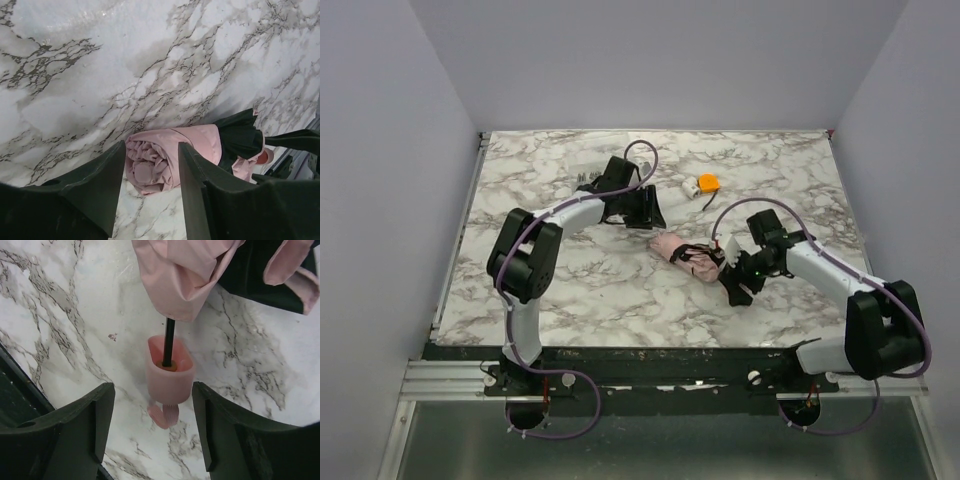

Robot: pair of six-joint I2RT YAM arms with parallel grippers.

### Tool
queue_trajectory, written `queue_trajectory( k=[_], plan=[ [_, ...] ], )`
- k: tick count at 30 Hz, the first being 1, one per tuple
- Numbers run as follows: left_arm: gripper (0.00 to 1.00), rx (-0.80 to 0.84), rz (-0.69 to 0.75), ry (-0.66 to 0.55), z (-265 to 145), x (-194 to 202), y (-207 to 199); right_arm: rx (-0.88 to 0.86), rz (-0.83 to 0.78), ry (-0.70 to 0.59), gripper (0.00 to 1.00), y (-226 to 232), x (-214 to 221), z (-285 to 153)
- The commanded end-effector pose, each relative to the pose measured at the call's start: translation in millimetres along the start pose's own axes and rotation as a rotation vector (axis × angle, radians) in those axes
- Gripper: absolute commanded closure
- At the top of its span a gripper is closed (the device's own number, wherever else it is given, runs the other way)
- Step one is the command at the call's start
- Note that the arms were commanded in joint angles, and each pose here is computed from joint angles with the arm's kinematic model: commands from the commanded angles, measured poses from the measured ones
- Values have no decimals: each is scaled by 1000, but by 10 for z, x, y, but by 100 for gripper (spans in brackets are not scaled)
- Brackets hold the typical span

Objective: Put away the umbrella

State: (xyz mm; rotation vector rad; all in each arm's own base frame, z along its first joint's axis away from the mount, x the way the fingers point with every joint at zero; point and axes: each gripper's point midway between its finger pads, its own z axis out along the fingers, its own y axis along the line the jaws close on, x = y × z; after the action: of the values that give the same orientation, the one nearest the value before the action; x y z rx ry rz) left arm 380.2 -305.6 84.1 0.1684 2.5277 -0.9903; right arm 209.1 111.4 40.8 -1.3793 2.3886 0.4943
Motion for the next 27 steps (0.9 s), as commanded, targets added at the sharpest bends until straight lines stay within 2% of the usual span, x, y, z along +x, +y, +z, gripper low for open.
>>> queue_trajectory(
  k=[1, 2, 4, 6, 8, 13, 17, 22, 23, 24, 27],
  plan=[
    [55, 45, -7, 98, 140, 193, -4, -51, 6, -43, 36, 34, -63, 110],
    [58, 51, -8, 112, 164, 219, -8, -45, 8, -53, 43, 12, -91, 119],
    [68, 72, -9, 142, 211, 266, -24, -44, 12, -62, 65, -14, -130, 131],
    [78, 101, -4, 164, 230, 287, -81, -56, 18, -70, 83, -15, -163, 150],
    [82, 123, 12, 191, 253, 339, -146, -67, 25, -87, 92, -25, -231, 152],
    [86, 170, 40, 247, 301, 526, -326, -20, 87, -148, 100, -250, -551, 135],
    [87, 183, 40, 275, 350, 651, -387, 14, 145, -175, 100, -460, -768, 173],
    [87, 206, 35, 265, 347, 645, -443, -30, 162, -160, 100, -433, -734, 290],
    [85, 196, 39, 247, 332, 595, -446, -49, 163, -135, 95, -392, -694, 275],
    [82, 186, 40, 218, 293, 518, -452, -74, 143, -117, 85, -341, -670, 233],
    [69, 171, 58, 87, 62, 134, -545, -89, 72, -72, 44, -223, -516, 5]
  ],
)
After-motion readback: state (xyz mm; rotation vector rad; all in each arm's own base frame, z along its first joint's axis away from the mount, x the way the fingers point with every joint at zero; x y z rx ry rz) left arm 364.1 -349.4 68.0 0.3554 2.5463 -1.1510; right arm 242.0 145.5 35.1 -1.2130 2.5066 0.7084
